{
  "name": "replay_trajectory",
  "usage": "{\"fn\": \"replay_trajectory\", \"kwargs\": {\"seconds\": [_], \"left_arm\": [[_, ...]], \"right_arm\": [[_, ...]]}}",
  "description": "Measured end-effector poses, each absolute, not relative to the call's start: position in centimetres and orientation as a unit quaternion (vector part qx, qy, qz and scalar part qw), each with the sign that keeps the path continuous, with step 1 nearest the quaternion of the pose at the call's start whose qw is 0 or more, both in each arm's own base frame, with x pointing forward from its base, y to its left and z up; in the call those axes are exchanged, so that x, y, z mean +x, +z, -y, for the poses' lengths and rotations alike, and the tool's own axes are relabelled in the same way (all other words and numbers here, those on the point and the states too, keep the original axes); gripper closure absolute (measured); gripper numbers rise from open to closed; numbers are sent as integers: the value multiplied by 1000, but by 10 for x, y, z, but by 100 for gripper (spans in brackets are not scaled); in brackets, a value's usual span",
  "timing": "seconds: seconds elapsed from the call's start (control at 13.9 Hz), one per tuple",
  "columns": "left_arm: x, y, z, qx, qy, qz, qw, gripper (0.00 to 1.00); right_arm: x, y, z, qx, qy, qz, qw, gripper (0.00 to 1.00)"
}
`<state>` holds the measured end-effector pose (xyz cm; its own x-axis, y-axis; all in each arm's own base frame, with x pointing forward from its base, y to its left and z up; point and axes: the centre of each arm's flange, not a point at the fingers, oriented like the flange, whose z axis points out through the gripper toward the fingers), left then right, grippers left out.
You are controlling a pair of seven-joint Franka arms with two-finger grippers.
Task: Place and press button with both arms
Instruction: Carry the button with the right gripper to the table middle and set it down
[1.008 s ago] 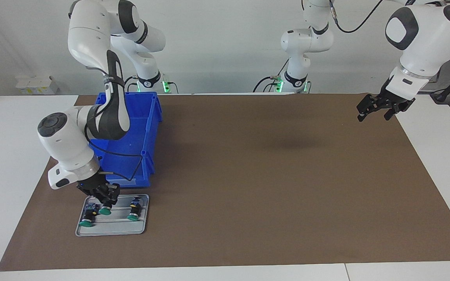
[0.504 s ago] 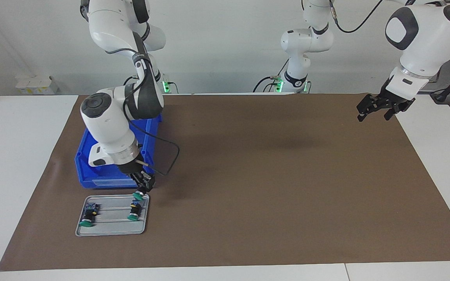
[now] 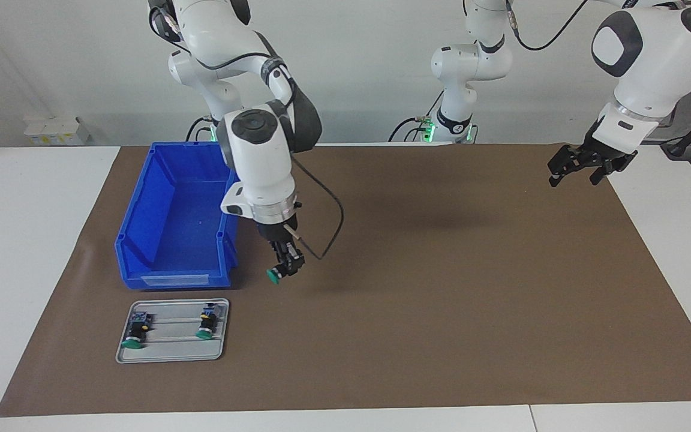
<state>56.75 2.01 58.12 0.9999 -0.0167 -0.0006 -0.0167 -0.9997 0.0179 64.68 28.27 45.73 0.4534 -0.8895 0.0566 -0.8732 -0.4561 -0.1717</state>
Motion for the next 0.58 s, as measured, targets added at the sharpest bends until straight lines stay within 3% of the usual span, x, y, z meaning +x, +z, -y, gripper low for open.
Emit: {"fn": "replay_trajectory", "kwargs": {"seconds": [0.29,0.58], "left_arm": [[568,581,-18,1000,0,10,9,0],[568,581,-18,1000,0,10,9,0]], "right_arm": [[624,456,-362,-799,-60,-595,62,59],[596,420,-448,-757,-66,-648,51,59]]}}
